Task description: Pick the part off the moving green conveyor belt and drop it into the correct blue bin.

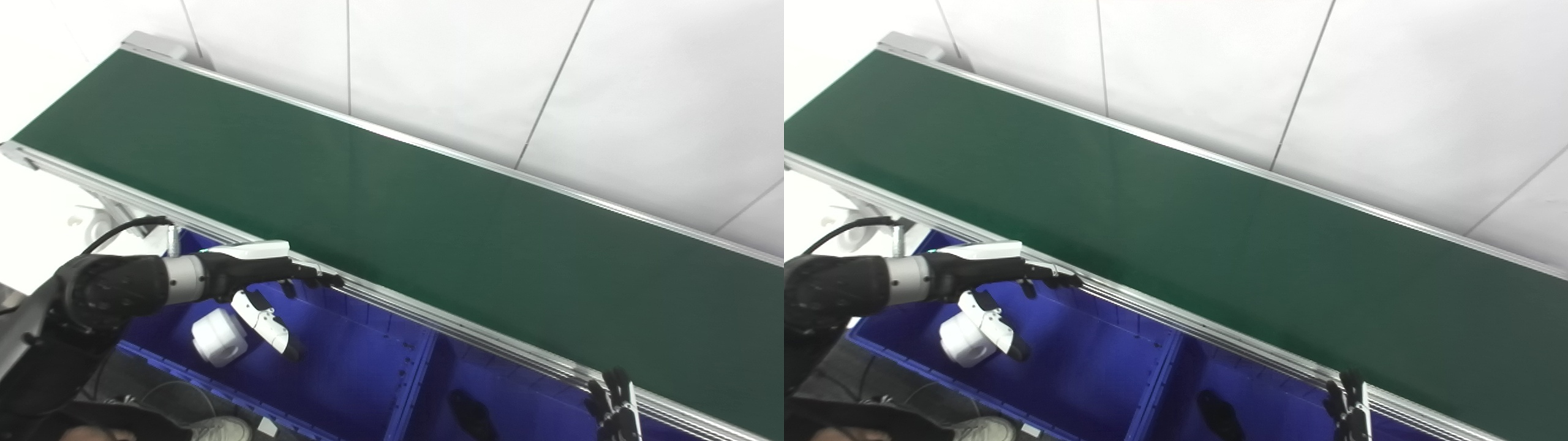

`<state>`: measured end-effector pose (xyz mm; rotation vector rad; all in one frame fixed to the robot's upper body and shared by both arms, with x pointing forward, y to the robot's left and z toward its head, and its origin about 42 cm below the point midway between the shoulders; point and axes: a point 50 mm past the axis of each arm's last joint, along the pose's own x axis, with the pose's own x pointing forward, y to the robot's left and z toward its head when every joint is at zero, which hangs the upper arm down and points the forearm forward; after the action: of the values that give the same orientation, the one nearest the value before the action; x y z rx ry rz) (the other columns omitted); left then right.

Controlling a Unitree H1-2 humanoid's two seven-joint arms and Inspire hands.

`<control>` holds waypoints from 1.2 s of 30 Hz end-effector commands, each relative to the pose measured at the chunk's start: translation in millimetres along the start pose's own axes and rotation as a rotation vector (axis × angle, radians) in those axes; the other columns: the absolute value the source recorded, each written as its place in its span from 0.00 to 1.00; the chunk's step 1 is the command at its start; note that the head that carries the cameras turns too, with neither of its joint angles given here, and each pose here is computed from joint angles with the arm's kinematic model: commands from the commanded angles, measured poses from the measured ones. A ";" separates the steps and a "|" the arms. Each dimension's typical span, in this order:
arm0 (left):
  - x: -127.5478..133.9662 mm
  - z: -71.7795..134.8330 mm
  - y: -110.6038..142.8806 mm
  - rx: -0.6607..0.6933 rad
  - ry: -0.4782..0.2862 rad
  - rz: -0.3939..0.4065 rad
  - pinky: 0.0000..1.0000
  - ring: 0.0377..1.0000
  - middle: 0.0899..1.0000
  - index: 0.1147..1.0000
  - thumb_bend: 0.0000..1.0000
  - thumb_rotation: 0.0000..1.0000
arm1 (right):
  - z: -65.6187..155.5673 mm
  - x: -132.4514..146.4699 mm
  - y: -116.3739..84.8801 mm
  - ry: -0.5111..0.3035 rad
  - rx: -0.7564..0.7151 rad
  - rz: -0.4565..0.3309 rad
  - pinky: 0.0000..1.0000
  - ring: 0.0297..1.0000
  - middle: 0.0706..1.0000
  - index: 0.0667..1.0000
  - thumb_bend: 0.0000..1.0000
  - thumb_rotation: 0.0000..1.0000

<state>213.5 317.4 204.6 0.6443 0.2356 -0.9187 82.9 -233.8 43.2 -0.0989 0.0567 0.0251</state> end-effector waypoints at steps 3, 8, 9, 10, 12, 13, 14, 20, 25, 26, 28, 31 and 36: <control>-12.0 18.1 -6.7 -0.207 -0.214 0.063 0.86 0.91 0.91 0.94 0.96 0.69 | 20.7 3.0 20.0 -0.095 0.015 0.008 0.90 0.93 0.96 1.00 0.75 0.92; -0.2 13.7 -24.9 -0.274 -0.263 0.136 0.86 0.91 0.93 0.94 0.93 0.63 | 25.8 4.6 33.0 -0.098 0.014 0.000 0.88 0.92 0.96 1.00 0.78 0.93; 2.5 13.7 -29.6 -0.286 -0.273 0.154 0.86 0.91 0.93 0.94 0.92 0.61 | 27.1 4.7 36.0 -0.098 0.015 -0.002 0.88 0.92 0.96 1.00 0.78 0.94; 6.5 15.1 -36.0 -0.301 -0.285 0.171 0.87 0.92 0.94 0.95 0.91 0.61 | 28.2 4.8 38.1 -0.100 0.016 -0.004 0.87 0.92 0.96 1.00 0.78 0.94; 15.6 20.8 -52.7 -0.329 -0.324 0.217 0.89 0.93 0.95 0.97 0.91 0.62 | 31.3 5.4 43.3 -0.105 0.023 -0.009 0.87 0.91 0.95 1.00 0.77 0.94; 18.0 22.5 -57.9 -0.338 -0.336 0.234 0.89 0.94 0.96 0.97 0.91 0.63 | 32.5 5.8 46.0 -0.107 0.024 -0.012 0.86 0.91 0.95 1.00 0.77 0.94; 21.2 24.5 -64.1 -0.345 -0.349 0.256 0.90 0.95 0.96 0.98 0.91 0.63 | 33.4 6.1 48.5 -0.107 0.024 -0.015 0.86 0.91 0.95 1.00 0.77 0.94; 40.5 40.5 -107.4 -0.409 -0.427 0.412 0.88 0.94 0.96 1.00 0.94 0.70 | 36.6 7.3 59.7 -0.108 0.022 -0.021 0.88 0.90 0.95 1.00 0.79 0.96; 43.5 48.0 -125.1 -0.416 -0.433 0.532 0.91 0.96 0.98 1.00 0.88 0.72 | 37.0 9.0 68.8 -0.104 0.048 -0.033 0.88 0.90 0.94 1.00 0.80 0.94; 43.9 46.2 -125.7 -0.404 -0.432 0.550 0.92 0.97 0.99 1.00 0.87 0.72 | 37.0 9.5 70.6 -0.104 0.052 -0.035 0.88 0.89 0.94 1.00 0.80 0.93; 44.5 41.1 -125.1 -0.376 -0.429 0.571 0.92 0.97 1.00 1.00 0.85 0.71 | 36.5 11.0 74.9 -0.107 0.059 -0.039 0.87 0.89 0.93 0.99 0.82 0.92; 50.3 25.0 -124.6 -0.327 -0.422 0.589 0.92 0.98 1.00 1.00 0.85 0.66 | 35.9 13.8 82.4 -0.106 0.068 -0.042 0.87 0.88 0.92 0.99 0.84 0.91; 59.1 -5.0 -125.2 -0.315 -0.403 0.625 0.93 0.99 1.00 1.00 0.79 0.59 | 34.6 19.2 96.0 -0.105 0.075 -0.037 0.89 0.90 0.93 0.99 0.84 0.91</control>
<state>146.6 221.9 115.4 0.1866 -0.1026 -0.4057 95.6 -143.1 59.8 -0.0372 -0.0040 -0.0032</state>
